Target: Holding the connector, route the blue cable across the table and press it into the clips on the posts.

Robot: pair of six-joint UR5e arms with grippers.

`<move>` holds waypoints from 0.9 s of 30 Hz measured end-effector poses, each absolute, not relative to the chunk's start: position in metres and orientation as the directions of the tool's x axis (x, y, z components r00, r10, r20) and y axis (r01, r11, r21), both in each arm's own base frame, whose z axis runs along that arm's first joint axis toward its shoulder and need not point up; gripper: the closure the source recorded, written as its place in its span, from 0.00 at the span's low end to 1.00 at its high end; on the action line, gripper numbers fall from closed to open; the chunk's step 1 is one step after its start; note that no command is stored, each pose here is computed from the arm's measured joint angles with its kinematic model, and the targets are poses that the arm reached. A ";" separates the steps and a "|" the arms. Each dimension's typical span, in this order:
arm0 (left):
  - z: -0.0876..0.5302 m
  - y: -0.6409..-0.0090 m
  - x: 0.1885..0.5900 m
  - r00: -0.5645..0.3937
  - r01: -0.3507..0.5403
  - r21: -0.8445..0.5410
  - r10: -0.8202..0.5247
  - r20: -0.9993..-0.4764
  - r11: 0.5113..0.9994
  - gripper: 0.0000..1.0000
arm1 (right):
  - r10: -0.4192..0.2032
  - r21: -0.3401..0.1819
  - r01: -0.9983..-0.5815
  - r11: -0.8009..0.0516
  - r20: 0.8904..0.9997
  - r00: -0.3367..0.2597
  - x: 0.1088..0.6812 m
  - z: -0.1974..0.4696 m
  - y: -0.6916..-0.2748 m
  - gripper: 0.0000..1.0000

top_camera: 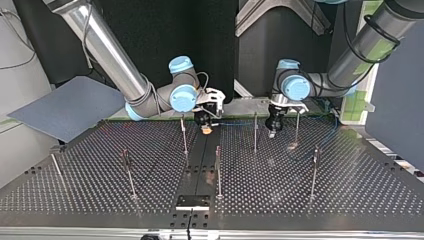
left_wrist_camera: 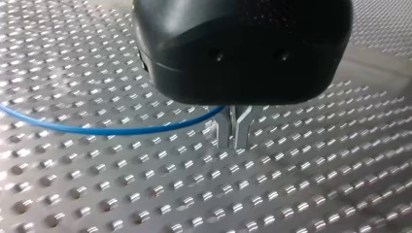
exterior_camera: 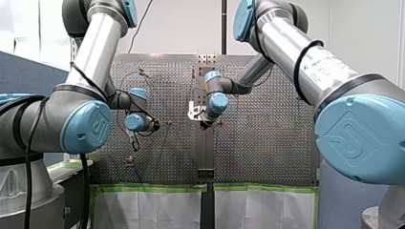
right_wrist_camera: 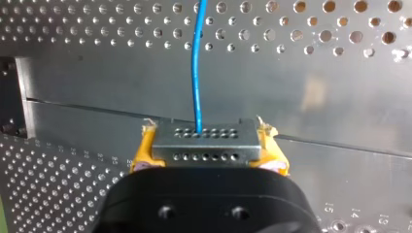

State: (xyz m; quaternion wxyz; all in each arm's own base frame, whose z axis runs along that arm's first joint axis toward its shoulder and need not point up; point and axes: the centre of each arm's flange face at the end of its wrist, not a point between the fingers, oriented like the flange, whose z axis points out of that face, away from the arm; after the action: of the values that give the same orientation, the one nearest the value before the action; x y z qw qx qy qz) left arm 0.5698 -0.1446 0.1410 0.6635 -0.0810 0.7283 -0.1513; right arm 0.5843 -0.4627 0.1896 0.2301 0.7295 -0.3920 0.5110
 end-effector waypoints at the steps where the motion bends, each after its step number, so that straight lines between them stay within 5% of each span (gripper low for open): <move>1: 0.143 -0.144 0.573 -0.101 0.079 -0.325 -0.317 -0.943 0.942 0.62 | -0.336 -0.063 -0.807 -0.587 0.926 0.172 0.584 0.190 -0.463 1.00; 3: 0.147 -0.142 0.577 -0.097 0.071 -0.318 -0.311 -0.946 0.945 0.36 | -0.334 -0.061 -0.806 -0.589 0.926 0.174 0.585 0.190 -0.462 1.00; 4: 0.148 -0.142 0.577 -0.099 0.068 -0.314 -0.307 -0.947 0.947 0.36 | -0.333 -0.060 -0.805 -0.590 0.926 0.175 0.585 0.190 -0.462 1.00; 6: 0.148 -0.141 0.578 -0.108 0.060 -0.304 -0.297 -0.949 0.951 0.00 | -0.331 -0.058 -0.804 -0.591 0.927 0.176 0.585 0.190 -0.462 1.00; 18: 0.137 -0.142 0.546 -0.214 0.025 -0.227 -0.216 -0.953 0.974 0.00 | -0.319 -0.044 -0.796 -0.604 0.928 0.191 0.588 0.191 -0.459 1.00; 27: 0.152 -0.146 0.519 -0.193 0.033 -0.255 -0.244 -0.950 0.966 0.00 | -0.310 -0.031 -0.791 -0.611 0.929 0.203 0.589 0.191 -0.458 1.00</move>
State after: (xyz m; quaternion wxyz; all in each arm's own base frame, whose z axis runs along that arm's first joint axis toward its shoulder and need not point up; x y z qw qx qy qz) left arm 0.5187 -0.1460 0.1522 0.6313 -0.0692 0.7646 -0.1098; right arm 0.5891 -0.4580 0.1911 0.2361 0.7388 -0.3727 0.5094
